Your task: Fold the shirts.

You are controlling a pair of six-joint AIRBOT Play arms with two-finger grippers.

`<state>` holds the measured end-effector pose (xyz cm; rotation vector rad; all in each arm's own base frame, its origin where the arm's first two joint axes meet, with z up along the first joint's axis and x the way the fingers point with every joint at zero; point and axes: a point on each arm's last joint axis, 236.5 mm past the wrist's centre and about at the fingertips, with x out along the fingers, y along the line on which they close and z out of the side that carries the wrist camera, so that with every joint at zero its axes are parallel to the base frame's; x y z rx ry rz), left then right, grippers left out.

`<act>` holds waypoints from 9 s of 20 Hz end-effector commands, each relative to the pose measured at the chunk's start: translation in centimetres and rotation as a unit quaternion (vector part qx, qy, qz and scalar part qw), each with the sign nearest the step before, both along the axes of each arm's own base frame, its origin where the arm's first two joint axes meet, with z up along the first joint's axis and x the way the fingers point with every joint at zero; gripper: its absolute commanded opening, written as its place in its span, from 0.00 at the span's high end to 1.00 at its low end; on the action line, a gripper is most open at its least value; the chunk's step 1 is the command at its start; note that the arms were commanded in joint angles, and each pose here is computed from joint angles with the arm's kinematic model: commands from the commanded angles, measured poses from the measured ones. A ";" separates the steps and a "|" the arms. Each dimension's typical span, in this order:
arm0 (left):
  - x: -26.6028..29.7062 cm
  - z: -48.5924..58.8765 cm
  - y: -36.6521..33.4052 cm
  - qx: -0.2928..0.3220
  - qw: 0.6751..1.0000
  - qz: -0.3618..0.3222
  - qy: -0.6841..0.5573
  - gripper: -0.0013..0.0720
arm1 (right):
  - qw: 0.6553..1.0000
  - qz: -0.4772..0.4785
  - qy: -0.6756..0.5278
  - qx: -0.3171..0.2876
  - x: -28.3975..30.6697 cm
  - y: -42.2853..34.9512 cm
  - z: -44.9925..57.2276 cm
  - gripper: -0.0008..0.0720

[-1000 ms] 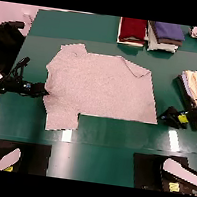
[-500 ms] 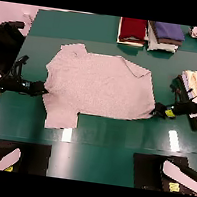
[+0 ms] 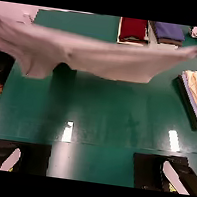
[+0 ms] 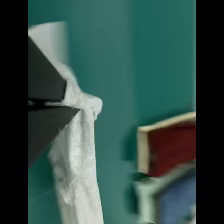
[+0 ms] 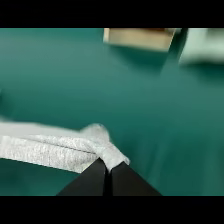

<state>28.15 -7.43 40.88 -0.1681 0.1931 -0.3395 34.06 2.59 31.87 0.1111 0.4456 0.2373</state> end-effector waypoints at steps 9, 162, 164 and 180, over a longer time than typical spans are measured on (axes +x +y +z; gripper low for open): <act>-7.7 12.2 1.2 0.020 0.990 0.048 -0.128 0.95 | 0.988 -0.072 -0.126 -0.062 -7.4 -2.5 14.7 0.97; 12.1 -47.0 -27.2 0.011 0.866 -0.176 0.468 0.95 | 0.930 0.254 0.253 0.075 8.2 15.2 -12.9 0.97; 12.4 -46.8 -27.3 0.006 0.869 -0.174 0.463 0.95 | 0.927 0.275 0.244 0.071 7.5 17.4 -11.8 0.97; 16.7 -22.0 -1.6 0.065 0.965 0.019 0.254 0.95 | 0.851 0.465 0.180 0.165 -2.2 42.9 -9.5 0.97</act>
